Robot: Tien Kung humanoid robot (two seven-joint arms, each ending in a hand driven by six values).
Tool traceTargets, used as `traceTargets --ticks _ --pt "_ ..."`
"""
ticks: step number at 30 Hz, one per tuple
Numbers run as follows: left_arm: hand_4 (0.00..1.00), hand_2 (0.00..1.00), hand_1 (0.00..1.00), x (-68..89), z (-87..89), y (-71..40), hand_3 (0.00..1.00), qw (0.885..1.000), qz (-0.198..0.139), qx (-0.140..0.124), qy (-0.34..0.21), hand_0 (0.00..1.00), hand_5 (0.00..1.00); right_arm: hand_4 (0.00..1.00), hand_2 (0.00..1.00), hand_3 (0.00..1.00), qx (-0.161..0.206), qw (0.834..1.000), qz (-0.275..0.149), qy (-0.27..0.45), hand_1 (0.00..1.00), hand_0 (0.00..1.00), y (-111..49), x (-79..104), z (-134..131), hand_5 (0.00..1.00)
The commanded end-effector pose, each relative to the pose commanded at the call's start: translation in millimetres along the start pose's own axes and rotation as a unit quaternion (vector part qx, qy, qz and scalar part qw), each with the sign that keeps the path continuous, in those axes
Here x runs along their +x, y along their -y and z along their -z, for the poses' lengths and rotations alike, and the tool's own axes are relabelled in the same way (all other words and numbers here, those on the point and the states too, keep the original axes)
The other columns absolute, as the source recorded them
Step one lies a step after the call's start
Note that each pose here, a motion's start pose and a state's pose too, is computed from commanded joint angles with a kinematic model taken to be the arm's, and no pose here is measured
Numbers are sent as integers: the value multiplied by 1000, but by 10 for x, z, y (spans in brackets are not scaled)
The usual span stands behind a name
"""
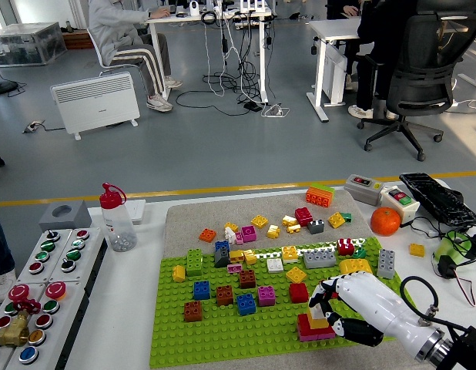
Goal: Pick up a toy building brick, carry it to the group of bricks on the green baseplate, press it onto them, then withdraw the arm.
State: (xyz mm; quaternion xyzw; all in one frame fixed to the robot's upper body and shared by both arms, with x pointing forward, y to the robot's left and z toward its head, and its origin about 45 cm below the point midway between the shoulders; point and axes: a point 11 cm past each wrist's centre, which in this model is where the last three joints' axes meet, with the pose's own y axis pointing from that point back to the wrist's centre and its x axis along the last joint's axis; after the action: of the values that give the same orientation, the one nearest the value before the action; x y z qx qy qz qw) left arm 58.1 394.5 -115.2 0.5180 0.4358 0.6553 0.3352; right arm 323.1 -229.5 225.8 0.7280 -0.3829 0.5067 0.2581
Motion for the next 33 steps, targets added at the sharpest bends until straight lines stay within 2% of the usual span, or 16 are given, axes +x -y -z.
traceTargets --ticks 33 --pt "241 566 611 -8 -23 -4 428 1000 1 -2 -1 665 998 255 548 541 0 1000 3 4 511 413 -16 -39 12 108"
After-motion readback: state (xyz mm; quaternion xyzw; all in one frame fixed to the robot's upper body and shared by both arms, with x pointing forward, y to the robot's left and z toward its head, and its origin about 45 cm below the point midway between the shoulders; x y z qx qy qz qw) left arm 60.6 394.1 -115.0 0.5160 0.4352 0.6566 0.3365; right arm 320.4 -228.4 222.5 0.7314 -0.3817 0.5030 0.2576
